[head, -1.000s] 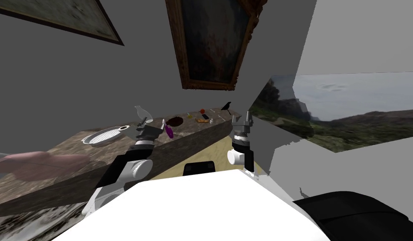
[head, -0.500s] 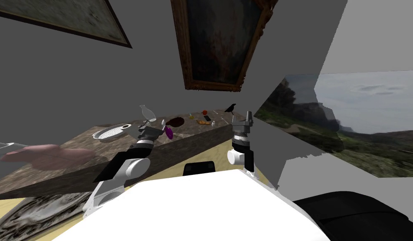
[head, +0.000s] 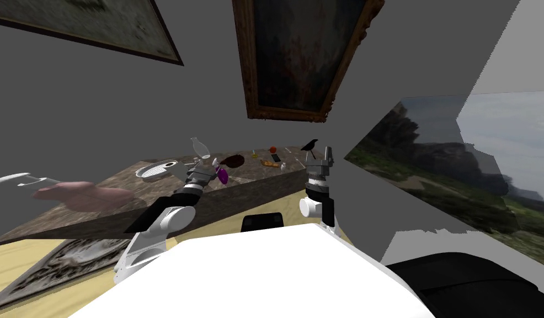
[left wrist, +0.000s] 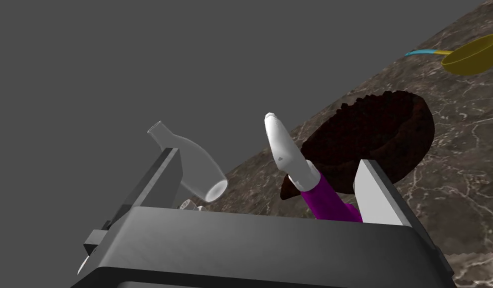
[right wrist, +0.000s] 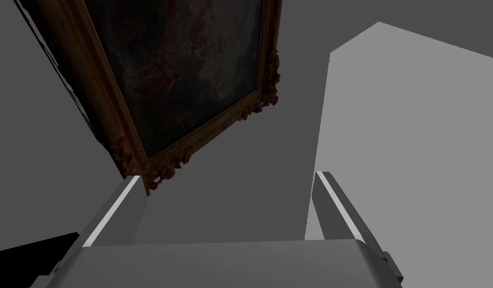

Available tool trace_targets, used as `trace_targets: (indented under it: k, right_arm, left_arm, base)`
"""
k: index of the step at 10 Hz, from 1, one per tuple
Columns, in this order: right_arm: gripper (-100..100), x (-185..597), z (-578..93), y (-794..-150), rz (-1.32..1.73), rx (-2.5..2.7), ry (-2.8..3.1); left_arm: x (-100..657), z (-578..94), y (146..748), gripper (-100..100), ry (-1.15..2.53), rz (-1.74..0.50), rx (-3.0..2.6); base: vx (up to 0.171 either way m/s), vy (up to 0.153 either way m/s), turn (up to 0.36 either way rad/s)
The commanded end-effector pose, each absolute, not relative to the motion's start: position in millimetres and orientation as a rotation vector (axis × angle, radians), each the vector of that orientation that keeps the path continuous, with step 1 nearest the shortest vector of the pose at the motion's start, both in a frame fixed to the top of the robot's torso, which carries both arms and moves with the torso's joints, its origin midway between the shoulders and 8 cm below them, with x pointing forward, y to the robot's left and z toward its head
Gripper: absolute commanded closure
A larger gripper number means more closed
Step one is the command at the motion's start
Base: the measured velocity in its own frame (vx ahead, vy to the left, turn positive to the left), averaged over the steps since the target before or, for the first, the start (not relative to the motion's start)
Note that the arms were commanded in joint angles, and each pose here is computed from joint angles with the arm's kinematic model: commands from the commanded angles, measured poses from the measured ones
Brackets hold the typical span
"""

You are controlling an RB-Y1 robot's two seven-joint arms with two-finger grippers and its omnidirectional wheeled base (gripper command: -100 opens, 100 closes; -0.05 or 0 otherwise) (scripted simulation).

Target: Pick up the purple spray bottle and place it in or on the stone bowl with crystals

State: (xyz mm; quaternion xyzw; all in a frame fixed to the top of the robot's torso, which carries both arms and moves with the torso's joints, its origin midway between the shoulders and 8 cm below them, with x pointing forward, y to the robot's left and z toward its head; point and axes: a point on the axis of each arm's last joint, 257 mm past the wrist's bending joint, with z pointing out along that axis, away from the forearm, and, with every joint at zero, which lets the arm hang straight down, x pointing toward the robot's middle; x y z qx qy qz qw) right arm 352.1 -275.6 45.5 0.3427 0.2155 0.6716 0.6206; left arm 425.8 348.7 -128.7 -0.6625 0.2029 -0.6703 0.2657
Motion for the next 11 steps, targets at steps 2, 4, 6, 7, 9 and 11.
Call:
trace_targets:
  k: [2, 4, 6, 7, 9, 11]
  right_arm:
    - [0, 352.1, 45.5, -275.6, 1.544, 0.788, 0.495]
    - [0, 352.1, 45.5, -275.6, 1.544, 0.788, 0.495]
    - [0, 352.1, 45.5, -275.6, 1.544, 0.788, 0.495]
    - [0, 352.1, 45.6, -275.6, 1.544, 0.788, 0.495]
    - [0, 352.1, 45.5, -275.6, 1.544, 0.788, 0.495]
    - [0, 352.1, 45.5, -275.6, 1.544, 0.788, 0.495]
  left_arm:
    - [431.4, -144.2, 349.9, -100, 0.524, -1.823, -1.892]
    - [437.2, -158.7, 352.3, -100, 0.486, -1.842, -1.992]
    - [439.7, -168.1, 351.3, -100, 0.475, -1.845, -2.051]
    - [442.1, -174.9, 351.0, -100, 0.458, -1.852, -2.098]
    - [446.5, -187.2, 348.8, -100, 0.421, -1.868, -2.187]
    - [450.3, -198.0, 344.7, -100, 0.381, -1.887, -2.268]
  base:
    - [0.063, -0.079, 0.162]
    - [0.088, -0.088, 0.259]
    - [0.067, -0.092, 0.165]
    - [0.024, -0.052, 0.128]
    - [0.050, -0.063, 0.224]
    - [0.065, -0.069, 0.242]
